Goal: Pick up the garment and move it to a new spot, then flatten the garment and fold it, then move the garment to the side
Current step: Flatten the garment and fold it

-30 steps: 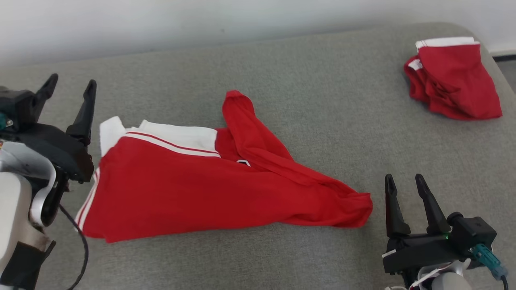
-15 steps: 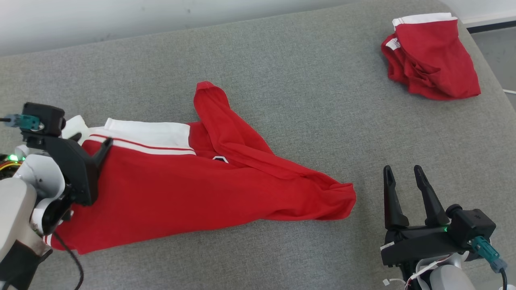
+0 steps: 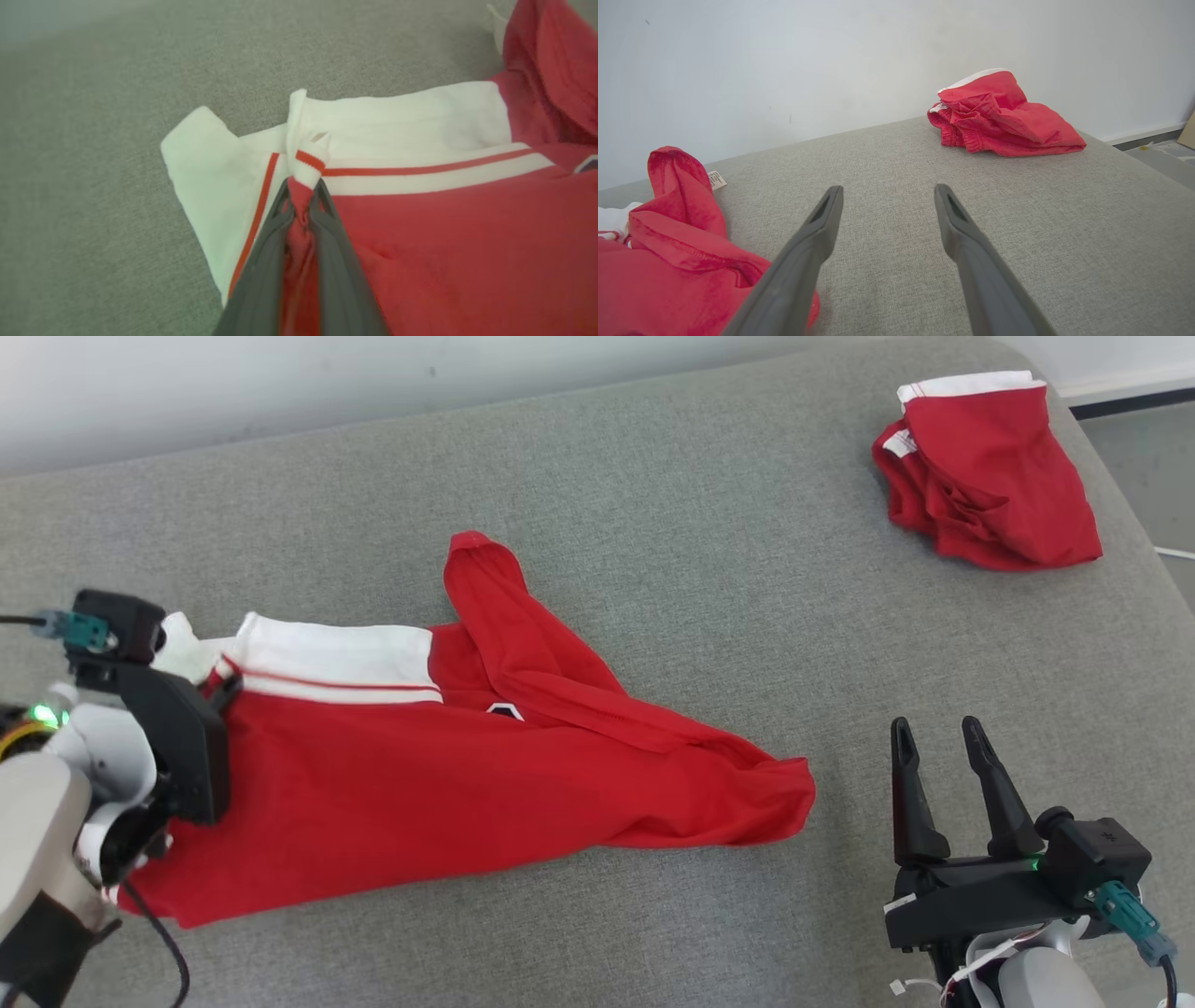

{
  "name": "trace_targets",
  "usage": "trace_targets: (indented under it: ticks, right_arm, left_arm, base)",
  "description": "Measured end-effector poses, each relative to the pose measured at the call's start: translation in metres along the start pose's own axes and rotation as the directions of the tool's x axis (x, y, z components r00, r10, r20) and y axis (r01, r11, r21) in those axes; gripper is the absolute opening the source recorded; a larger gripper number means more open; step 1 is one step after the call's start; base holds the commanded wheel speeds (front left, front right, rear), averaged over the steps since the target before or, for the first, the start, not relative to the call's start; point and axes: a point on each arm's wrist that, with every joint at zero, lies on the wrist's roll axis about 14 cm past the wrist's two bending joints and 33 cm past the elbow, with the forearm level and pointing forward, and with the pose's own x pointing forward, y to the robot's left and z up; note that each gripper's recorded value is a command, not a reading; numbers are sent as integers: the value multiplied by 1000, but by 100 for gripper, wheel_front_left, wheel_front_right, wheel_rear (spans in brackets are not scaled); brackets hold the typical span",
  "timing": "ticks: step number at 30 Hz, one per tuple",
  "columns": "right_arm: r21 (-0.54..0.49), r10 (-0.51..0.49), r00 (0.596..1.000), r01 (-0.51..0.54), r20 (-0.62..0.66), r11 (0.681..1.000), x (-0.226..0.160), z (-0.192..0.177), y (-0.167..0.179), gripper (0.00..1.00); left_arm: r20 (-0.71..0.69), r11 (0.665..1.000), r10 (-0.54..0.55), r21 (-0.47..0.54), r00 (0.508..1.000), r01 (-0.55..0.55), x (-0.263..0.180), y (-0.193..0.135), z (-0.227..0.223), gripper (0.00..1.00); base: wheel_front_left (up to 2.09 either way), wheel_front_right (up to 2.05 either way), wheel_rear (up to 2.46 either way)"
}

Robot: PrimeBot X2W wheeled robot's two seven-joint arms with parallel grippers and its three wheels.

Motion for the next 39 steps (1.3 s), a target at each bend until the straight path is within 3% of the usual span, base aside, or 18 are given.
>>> trace_targets:
  ticks: [4,7,15,19,23,30,39]
  right_arm:
    - [1,2,1000,-2,11,1000,0,4,0,100]
    - [1,6,1000,-6,18,1000,-1,6,2,100]
    - [7,9,999,-10,45,1000,-6,16,3,100]
    - [12,9,999,-9,39,1000,-10,13,3,100]
    - [18,22,999,-22,35,1000,-12,11,8,100]
    - [23,64,998,-64,25,998,-8,6,22,100]
    - [16,168,986,-168,9,986,4,0,56,100]
  left_arm:
    - [182,998,6,68,983,-19,-9,1,49,0]
    - [331,990,-5,133,943,-42,-21,-5,93,0]
    - [649,959,-105,265,753,-95,-69,-40,199,0]
    - [679,942,-162,323,717,-94,-83,-57,204,0]
    - [676,940,-190,335,712,-68,-92,-65,178,0]
    - [644,965,-165,262,747,-12,-104,-75,102,0]
    - [537,994,-96,103,838,48,-117,-103,-20,0]
  base:
    - [0,0,0]
    - [0,0,0]
    - [0,0,0]
    - [0,0,0]
    - [0,0,0]
    - [0,0,0]
    - [0,0,0]
